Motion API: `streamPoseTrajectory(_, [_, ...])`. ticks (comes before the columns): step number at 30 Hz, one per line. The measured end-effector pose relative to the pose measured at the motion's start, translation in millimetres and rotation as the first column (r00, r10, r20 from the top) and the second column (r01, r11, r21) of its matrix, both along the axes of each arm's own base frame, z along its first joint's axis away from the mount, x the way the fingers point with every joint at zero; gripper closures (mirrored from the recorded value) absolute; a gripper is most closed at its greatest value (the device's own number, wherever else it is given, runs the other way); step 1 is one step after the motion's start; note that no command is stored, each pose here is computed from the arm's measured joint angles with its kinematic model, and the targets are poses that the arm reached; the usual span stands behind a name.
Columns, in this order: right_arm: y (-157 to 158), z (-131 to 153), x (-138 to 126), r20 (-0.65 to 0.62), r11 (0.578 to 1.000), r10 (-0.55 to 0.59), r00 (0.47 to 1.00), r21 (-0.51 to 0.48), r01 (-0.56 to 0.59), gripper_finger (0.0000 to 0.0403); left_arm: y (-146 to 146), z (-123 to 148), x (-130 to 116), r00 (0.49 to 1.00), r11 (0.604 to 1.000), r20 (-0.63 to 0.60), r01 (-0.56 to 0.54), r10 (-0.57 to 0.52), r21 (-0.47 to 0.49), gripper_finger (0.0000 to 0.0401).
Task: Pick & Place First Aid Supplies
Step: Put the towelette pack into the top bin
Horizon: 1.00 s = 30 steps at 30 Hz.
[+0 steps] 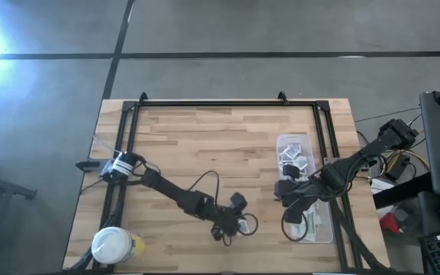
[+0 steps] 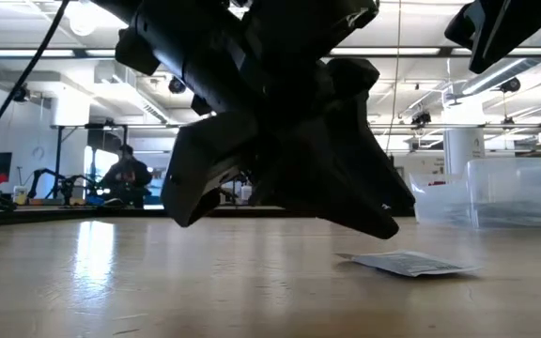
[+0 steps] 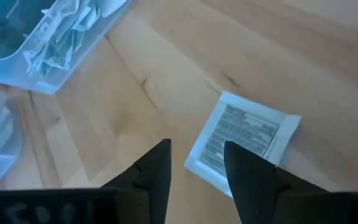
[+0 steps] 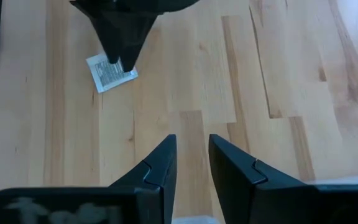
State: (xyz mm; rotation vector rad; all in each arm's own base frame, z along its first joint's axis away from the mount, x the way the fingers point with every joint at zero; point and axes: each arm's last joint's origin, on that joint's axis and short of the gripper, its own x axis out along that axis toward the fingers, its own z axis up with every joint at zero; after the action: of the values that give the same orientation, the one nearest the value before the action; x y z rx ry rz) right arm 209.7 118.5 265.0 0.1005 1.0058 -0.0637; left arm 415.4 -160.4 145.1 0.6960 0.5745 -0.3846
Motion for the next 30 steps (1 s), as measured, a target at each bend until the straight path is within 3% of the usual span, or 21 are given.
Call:
streamPoseTrajectory(14, [0,0,0,0.0,1.0,-0.001,1.0,0.001,0.001,0.0301,2,-12,-18,0.978,0.999,-0.206,-0.022,0.032,0.047,0.0264])
streamPoseTrajectory(21, [0,0,0,0.0,1.0,0.0,1.0,0.0,0.0,0.031,-2,10,-38,0.96,0.999,-0.279,-0.022,0.032,0.04,0.0274])
streamPoseTrajectory(27, [0,0,0,0.001,1.0,-0.001,1.0,0.003,0.001,0.0311,0,37,-42,0.974,0.999,-0.222,-0.031,0.035,0.021,0.0275])
streamPoseTrajectory(30, [0,0,0,0.0,1.0,-0.007,1.0,0.006,0.007,0.0307,-3,39,-49,0.968,0.999,-0.252,-0.003,0.015,0.045,0.0276])
